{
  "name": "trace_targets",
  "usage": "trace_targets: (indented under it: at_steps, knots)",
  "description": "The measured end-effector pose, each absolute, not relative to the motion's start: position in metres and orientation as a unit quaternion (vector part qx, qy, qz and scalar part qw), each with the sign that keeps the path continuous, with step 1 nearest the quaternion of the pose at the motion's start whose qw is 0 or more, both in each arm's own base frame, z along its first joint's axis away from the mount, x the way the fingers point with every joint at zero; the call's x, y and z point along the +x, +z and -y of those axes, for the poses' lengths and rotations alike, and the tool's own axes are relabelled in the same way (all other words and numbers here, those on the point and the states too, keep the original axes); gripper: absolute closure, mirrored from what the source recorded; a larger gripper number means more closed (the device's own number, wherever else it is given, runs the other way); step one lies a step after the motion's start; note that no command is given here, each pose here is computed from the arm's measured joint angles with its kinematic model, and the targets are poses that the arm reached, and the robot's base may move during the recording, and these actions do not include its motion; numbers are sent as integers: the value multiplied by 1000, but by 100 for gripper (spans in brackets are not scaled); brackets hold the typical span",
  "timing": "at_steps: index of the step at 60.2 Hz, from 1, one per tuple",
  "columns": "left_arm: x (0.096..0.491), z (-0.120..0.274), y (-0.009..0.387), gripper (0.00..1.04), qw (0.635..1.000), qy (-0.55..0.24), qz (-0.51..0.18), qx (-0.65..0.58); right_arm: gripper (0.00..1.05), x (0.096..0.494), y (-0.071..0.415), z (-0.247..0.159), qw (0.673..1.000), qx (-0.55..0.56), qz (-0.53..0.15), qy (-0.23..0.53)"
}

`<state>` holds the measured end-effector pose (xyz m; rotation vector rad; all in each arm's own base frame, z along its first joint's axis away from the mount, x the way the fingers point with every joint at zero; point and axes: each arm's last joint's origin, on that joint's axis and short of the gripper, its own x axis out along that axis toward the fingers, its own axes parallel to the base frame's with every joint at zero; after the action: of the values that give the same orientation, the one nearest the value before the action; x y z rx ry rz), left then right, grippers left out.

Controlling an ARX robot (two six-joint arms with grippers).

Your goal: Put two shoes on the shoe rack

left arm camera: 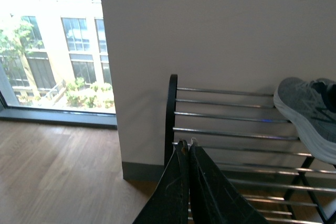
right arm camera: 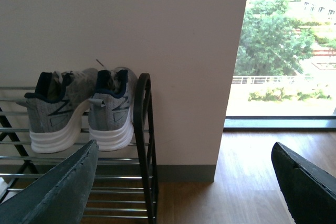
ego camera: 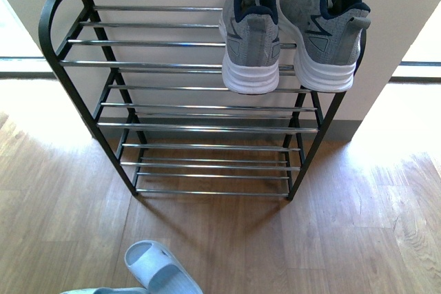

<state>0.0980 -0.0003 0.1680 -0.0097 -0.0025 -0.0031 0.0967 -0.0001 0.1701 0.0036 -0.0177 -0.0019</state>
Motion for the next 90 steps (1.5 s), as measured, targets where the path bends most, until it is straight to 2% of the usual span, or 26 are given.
trace_targets:
  at_steps: [22,27,52,90]
  knots:
    - [98,0,168,103,1000,-1,0,-5,9,97,170,0,1000,2,9,-1]
    - [98,0,168,82,1000,-1,0,-5,9,97,170,0,1000,2,9,-1]
    - [98,0,168,8,1000,-1,0,-5,9,97,170,0,1000,2,9,-1]
    - [98,0,168,9,1000,0,0,-4,9,97,170,0,1000,2,9,1]
